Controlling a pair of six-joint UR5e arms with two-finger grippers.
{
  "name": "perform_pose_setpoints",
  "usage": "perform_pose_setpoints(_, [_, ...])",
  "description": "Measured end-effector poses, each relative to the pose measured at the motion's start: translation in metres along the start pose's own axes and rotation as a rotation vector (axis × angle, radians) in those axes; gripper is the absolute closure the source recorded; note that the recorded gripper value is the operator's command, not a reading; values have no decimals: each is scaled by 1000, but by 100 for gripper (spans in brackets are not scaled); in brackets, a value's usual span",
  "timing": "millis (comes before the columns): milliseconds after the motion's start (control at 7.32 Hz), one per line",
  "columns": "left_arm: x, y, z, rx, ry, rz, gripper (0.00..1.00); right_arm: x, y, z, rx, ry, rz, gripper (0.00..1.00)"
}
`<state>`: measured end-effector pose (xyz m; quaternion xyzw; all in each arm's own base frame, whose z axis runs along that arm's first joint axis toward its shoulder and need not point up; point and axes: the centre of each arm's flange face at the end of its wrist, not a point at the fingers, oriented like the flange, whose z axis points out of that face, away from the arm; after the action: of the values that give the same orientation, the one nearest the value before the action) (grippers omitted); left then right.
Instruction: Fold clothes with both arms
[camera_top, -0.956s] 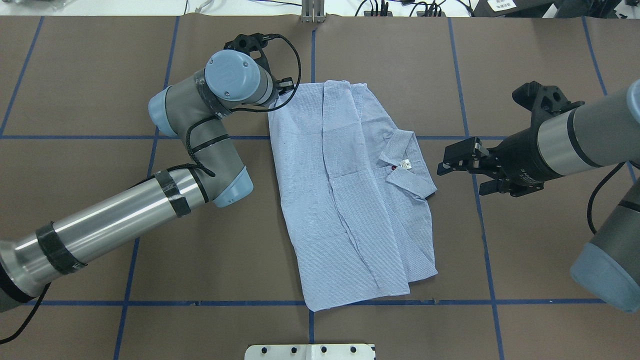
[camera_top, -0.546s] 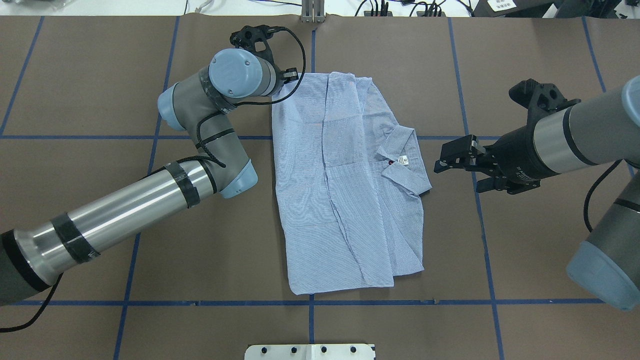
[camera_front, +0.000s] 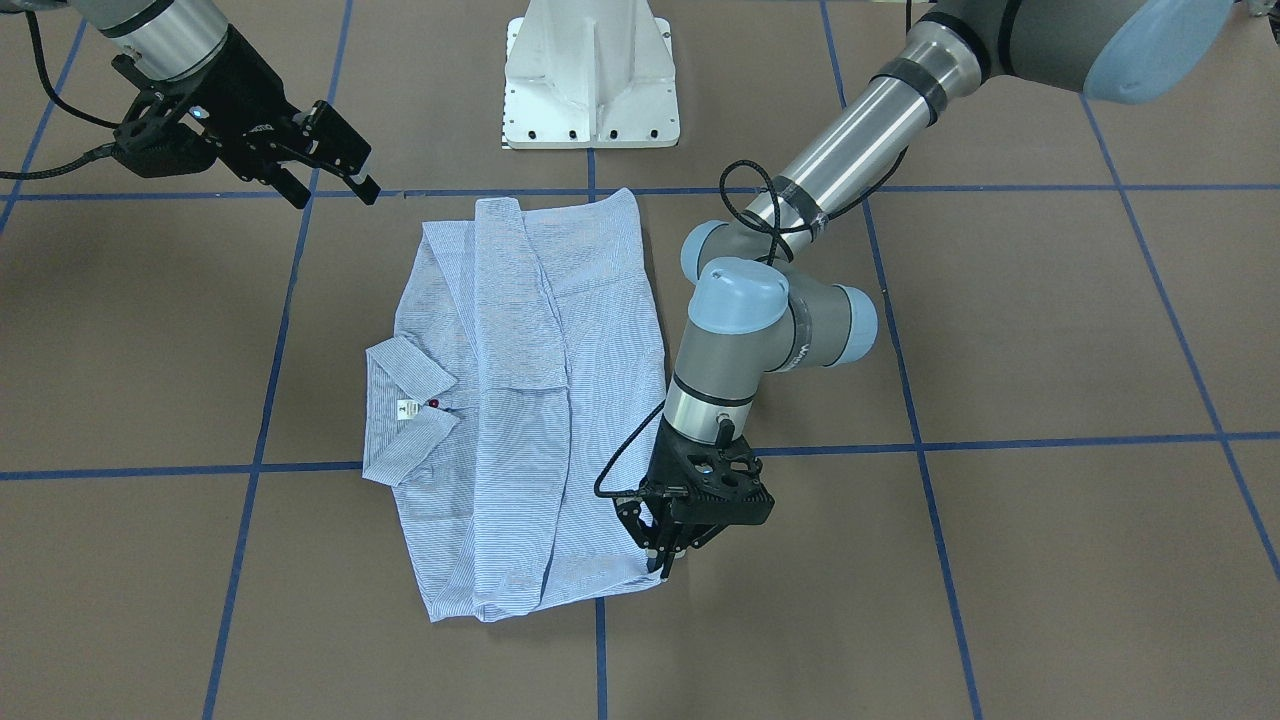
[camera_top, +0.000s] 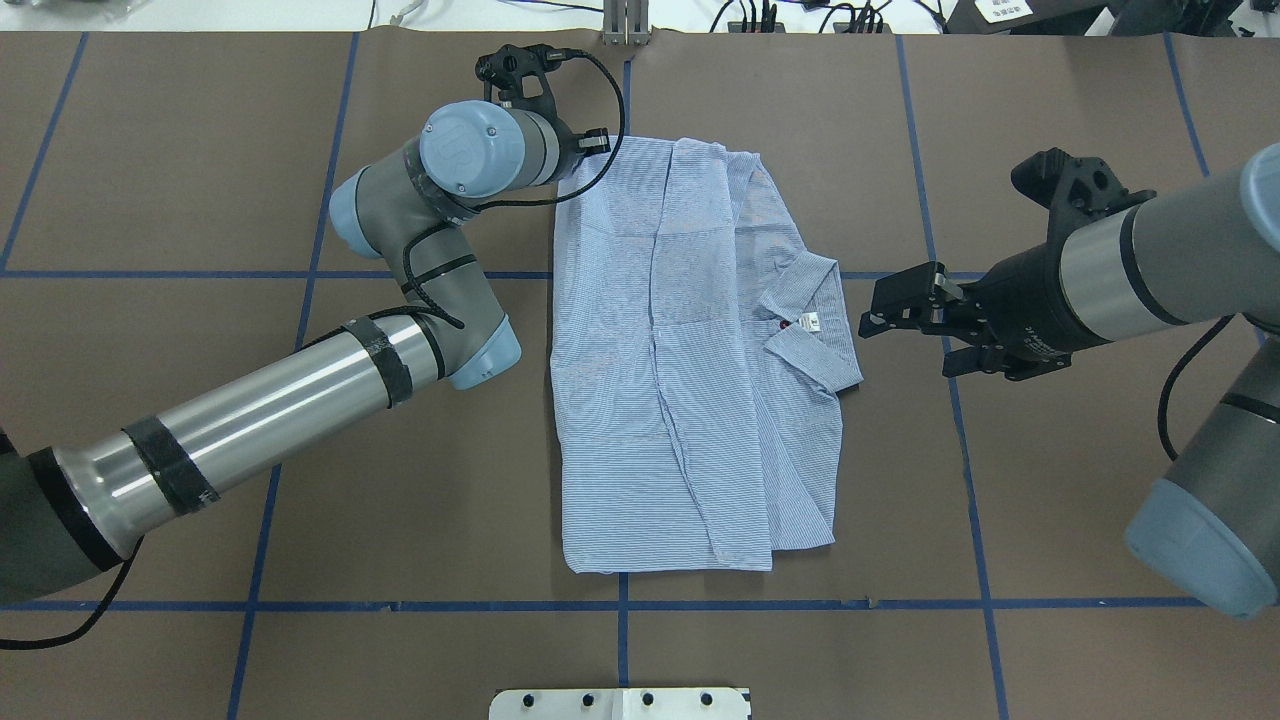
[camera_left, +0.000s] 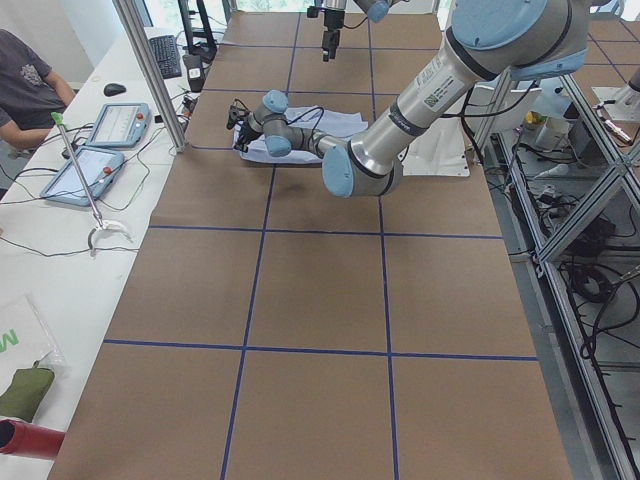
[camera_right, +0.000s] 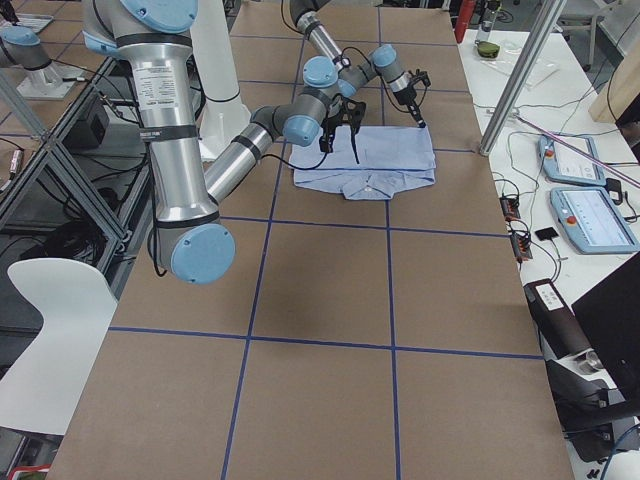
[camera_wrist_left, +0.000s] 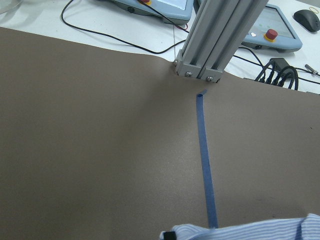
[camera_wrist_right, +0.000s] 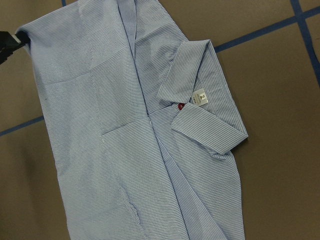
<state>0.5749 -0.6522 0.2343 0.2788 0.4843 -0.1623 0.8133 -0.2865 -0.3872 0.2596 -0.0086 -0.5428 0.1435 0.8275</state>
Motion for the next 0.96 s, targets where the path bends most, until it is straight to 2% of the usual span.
perform_pose_setpoints(273, [3, -8, -7, 1, 23, -5, 0, -8, 7, 10, 21, 2, -44, 0])
perform_pose_setpoints(546, [-6, -24, -27, -70, 48, -14, 0, -23, 9, 31, 46, 14, -112, 0])
perform_pose_setpoints(683, [-23, -25, -42, -108, 34, -17, 0, -30, 4, 43, 52, 27, -133, 0])
perform_pose_setpoints(956, [-74, -17, -81, -140, 13, 33, 0, -57, -3, 60, 74, 104, -190, 0])
